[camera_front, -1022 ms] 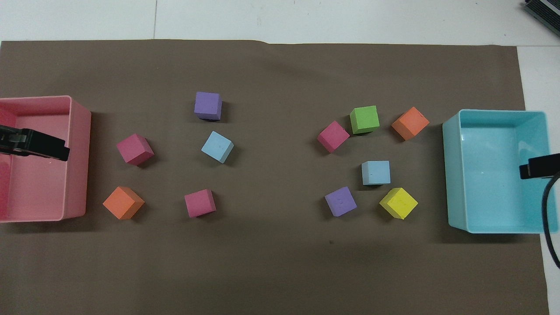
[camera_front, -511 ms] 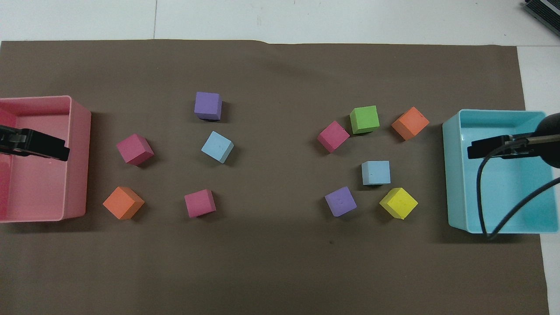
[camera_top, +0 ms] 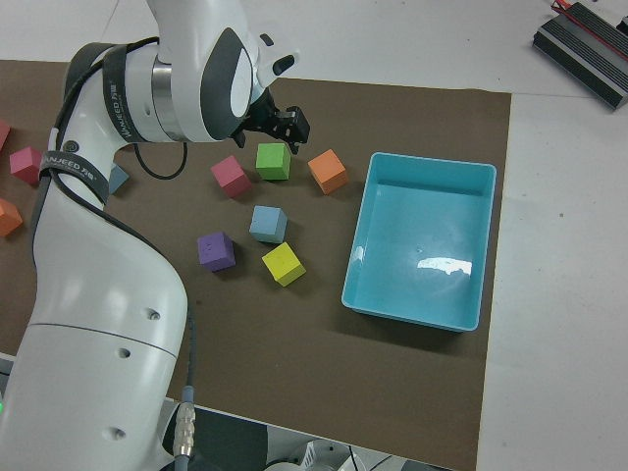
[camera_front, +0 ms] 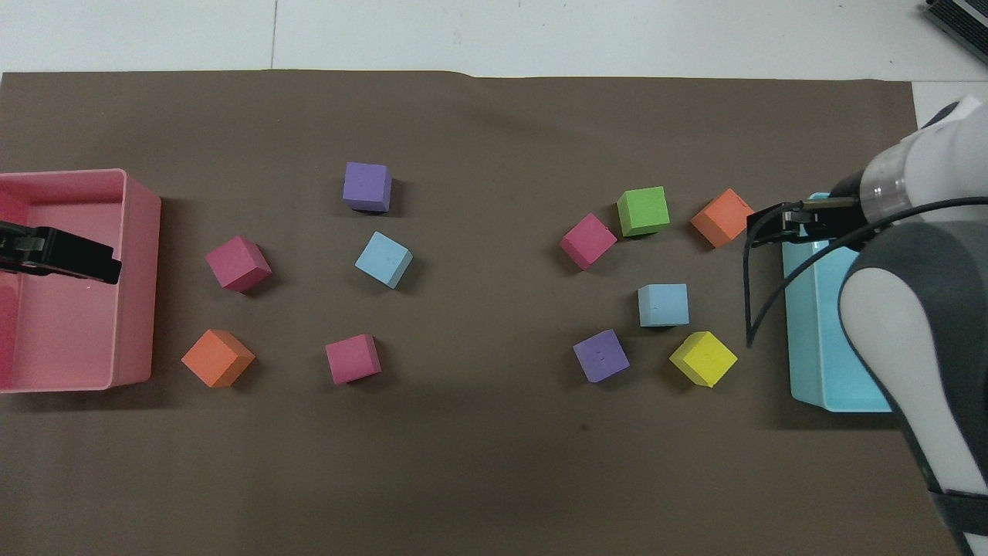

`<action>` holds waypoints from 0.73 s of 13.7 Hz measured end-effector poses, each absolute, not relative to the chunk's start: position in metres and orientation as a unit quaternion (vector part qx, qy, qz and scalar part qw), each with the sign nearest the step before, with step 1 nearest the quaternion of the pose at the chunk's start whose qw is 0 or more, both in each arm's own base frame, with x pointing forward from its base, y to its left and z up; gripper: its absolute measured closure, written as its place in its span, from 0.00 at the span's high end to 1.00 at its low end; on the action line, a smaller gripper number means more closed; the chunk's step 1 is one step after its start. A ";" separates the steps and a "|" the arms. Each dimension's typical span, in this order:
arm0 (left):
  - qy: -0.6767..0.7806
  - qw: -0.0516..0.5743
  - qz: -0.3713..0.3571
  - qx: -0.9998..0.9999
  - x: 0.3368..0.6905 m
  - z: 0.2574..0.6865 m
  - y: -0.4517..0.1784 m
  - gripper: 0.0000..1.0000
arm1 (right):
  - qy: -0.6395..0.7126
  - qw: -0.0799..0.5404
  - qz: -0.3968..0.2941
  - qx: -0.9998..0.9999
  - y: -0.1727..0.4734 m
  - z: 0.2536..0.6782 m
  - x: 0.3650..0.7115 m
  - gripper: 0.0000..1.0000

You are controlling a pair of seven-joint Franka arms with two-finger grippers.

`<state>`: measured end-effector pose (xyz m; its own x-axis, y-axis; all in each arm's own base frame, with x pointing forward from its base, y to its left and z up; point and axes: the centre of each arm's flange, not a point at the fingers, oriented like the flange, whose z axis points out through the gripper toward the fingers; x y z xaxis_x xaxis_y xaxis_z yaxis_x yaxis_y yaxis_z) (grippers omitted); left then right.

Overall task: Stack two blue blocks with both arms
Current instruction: 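Reach the right gripper toward the light blue cube near the purple cube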

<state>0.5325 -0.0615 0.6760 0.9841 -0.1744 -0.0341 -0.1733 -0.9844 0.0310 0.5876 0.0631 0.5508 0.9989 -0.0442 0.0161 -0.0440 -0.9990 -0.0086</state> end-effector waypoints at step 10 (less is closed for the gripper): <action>-0.082 0.014 -0.018 0.996 0.533 0.676 -0.056 1.00 | 0.045 -0.009 0.001 -0.999 0.116 0.392 0.601 1.00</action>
<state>0.5332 -0.0560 0.6760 0.9859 -0.1639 -0.0336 -0.1629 -0.9862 0.0308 0.6011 0.1160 0.3925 0.9960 -0.0894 -0.0012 -0.0893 -0.9958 0.0176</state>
